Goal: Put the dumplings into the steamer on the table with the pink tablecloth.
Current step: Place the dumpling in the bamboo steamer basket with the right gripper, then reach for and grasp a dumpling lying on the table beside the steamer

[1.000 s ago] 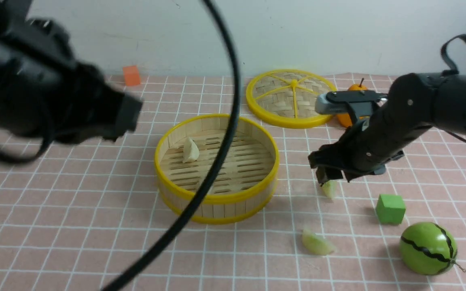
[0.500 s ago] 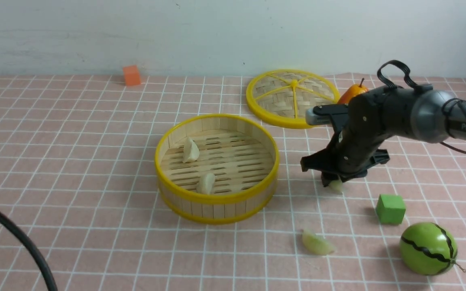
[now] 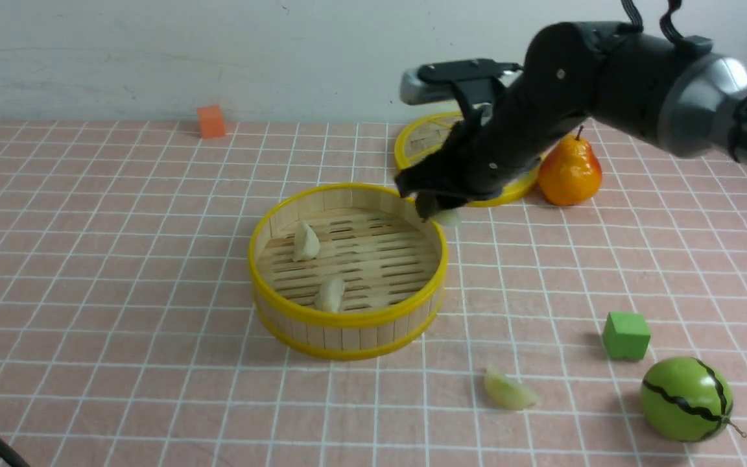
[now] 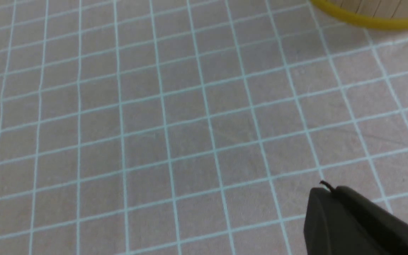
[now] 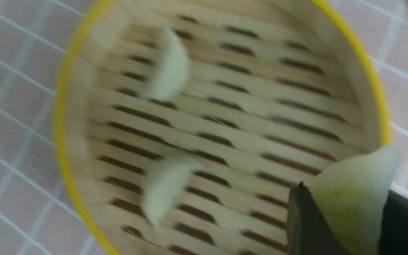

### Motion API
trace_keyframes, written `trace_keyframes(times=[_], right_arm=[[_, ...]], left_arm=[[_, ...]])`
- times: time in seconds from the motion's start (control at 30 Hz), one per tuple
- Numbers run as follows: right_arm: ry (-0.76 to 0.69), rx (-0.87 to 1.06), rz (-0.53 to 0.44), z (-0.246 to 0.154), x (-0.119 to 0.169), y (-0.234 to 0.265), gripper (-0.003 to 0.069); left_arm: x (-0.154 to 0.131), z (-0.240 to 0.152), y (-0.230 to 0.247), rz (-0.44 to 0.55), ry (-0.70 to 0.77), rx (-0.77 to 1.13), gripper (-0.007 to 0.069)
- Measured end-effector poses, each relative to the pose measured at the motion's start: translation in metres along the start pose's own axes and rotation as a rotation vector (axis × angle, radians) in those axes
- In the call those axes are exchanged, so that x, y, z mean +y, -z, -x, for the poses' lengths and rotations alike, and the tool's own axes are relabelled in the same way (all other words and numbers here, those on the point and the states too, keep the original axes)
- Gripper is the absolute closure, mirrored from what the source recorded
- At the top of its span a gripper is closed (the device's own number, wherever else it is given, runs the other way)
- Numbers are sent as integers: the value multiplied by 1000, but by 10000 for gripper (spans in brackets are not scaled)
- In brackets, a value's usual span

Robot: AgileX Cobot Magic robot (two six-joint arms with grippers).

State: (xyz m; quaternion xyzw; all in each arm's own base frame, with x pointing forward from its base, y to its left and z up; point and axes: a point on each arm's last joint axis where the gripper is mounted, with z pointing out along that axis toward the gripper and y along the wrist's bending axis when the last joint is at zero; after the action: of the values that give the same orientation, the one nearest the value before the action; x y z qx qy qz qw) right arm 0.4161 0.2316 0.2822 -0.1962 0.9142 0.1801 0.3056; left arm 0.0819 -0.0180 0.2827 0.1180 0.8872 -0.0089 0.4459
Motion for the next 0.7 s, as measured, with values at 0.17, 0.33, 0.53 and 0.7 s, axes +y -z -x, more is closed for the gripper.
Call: trace_keyframes(times=[0.17, 0.33, 0.53, 0.7], right_arm=[[20, -60, 12, 2, 2, -59, 447], [13, -14, -6, -10, -13, -108, 302], [65, 101, -3, 1, -5, -78, 12], [156, 179, -61, 25, 7, 7, 3]], left_arm=[[1, -10, 1, -23, 2, -59, 638], [3, -23, 1, -31, 8, -88, 638], [7, -31, 6, -33, 26, -125, 638], [8, -33, 9, -40, 58, -134, 638]])
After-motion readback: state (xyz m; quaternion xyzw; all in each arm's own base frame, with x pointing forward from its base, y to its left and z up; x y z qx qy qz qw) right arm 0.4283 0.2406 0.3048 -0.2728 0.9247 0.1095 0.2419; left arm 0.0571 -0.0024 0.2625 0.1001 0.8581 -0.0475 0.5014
